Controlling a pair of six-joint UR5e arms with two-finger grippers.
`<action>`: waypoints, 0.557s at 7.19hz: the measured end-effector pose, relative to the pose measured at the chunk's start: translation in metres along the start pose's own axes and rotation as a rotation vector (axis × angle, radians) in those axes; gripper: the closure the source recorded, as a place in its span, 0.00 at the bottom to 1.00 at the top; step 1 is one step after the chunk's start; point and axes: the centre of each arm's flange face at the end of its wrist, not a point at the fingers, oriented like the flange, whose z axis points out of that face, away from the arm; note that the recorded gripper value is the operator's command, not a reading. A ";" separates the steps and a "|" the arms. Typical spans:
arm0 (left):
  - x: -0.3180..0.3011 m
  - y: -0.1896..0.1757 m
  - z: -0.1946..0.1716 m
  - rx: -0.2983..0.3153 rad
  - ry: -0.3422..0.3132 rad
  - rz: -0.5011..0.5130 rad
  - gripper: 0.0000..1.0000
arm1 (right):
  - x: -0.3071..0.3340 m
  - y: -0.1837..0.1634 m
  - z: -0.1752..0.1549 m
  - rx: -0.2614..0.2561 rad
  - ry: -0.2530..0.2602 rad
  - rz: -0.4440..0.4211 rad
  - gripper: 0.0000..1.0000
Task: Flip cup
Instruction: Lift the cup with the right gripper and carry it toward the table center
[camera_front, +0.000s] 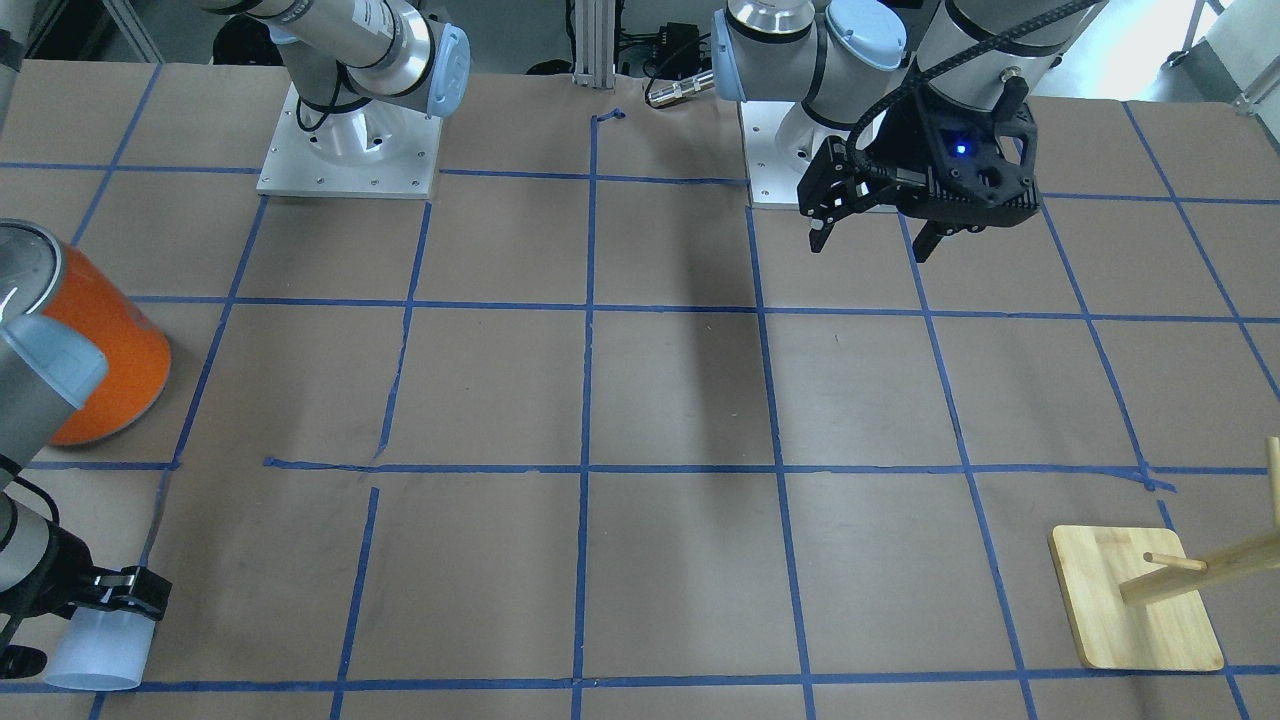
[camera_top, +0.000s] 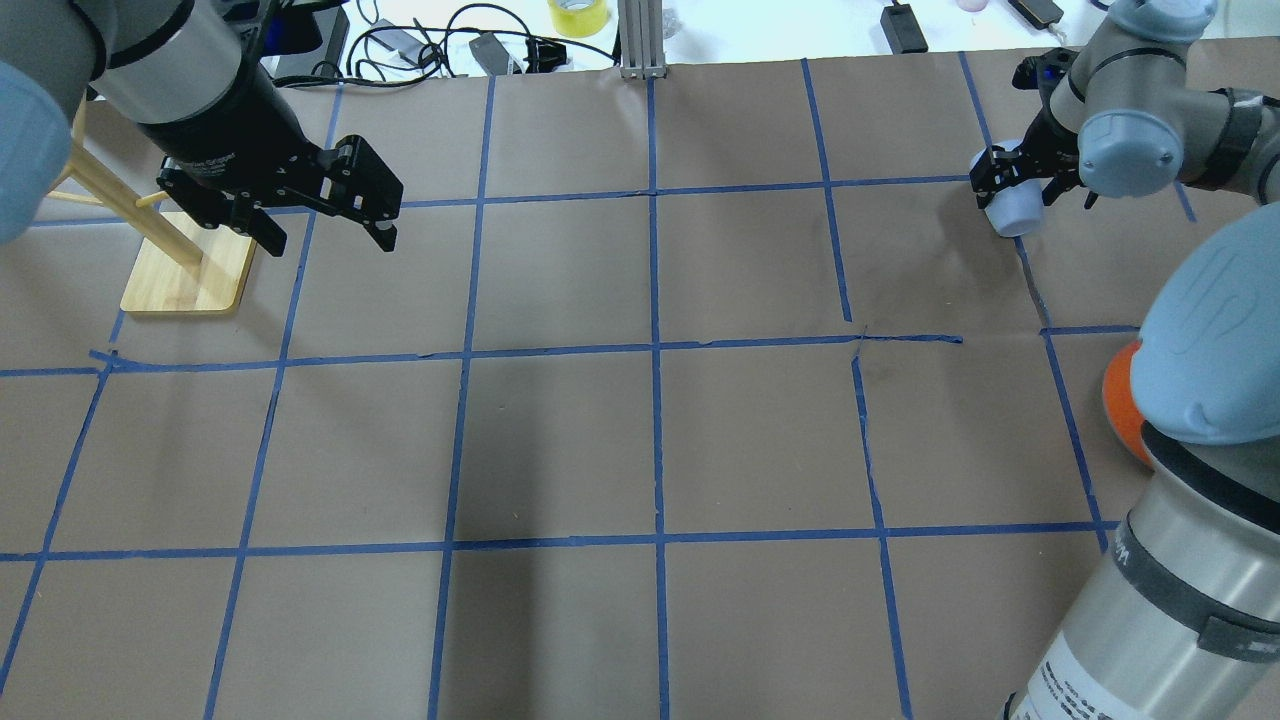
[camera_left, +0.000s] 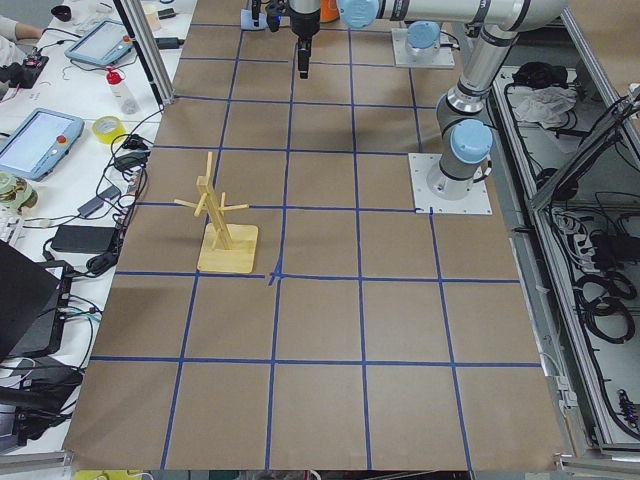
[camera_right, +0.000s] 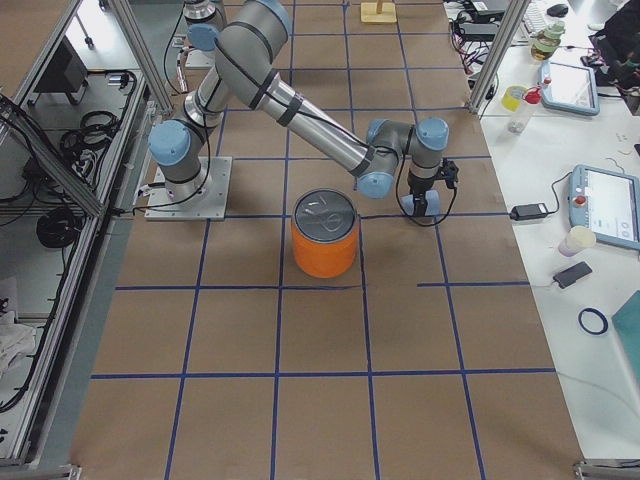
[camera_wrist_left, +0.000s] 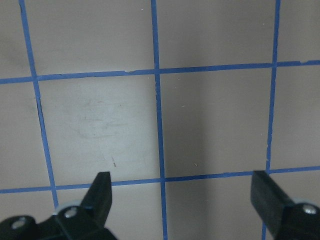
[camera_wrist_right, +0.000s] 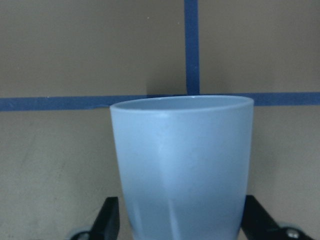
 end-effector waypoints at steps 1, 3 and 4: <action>0.000 0.000 0.000 0.000 0.000 0.000 0.00 | -0.001 -0.002 0.000 0.004 -0.009 -0.002 0.38; 0.000 -0.001 0.000 -0.001 0.000 -0.001 0.00 | -0.007 -0.006 -0.009 0.020 -0.019 -0.012 0.39; 0.000 -0.001 0.000 -0.001 0.001 -0.001 0.00 | -0.019 -0.012 -0.026 0.032 -0.029 -0.033 0.39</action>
